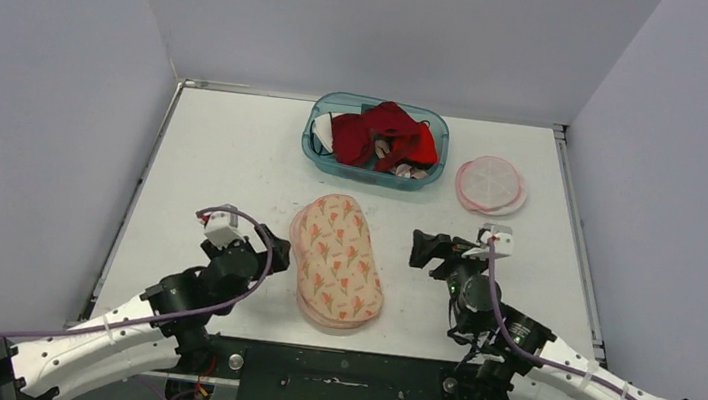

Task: Unzip the laundry bag and remove the bra
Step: Reset both arms

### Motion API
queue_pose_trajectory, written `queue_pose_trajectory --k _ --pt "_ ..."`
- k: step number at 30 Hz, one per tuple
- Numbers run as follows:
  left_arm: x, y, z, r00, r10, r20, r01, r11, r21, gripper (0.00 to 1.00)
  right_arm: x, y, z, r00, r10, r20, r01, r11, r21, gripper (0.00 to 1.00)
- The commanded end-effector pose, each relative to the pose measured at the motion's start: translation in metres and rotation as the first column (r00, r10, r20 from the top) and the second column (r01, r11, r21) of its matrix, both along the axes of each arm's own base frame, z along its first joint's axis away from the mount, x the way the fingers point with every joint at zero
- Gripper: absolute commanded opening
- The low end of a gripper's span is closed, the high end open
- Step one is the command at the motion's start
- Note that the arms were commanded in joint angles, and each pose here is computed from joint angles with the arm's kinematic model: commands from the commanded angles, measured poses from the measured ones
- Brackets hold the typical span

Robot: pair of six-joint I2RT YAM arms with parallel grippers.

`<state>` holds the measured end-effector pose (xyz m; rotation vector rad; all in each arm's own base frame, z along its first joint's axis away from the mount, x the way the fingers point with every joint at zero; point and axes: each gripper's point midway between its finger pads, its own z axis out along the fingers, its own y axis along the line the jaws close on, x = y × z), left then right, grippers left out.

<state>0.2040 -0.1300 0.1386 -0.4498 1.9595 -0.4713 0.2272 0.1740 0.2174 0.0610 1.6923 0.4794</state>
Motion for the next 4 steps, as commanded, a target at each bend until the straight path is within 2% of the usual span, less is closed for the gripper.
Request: queue_pose_trajectory --k 1,4 --pt "0.0117 -0.0034 0.0292 0.997 0.043 0.06 -0.041 0.998 -0.042 0.95 0.0063 -0.0633 -0.0176 0.946 -0.323 -0.026 0.322 0.946 -0.028 0.9" --pt "0.0128 -0.0041 0.0312 0.997 0.03 0.066 -0.029 0.999 -0.016 0.96 0.007 -0.0606 -0.0172 0.948 -0.316 -0.032 0.315 0.948 -0.047 0.9"
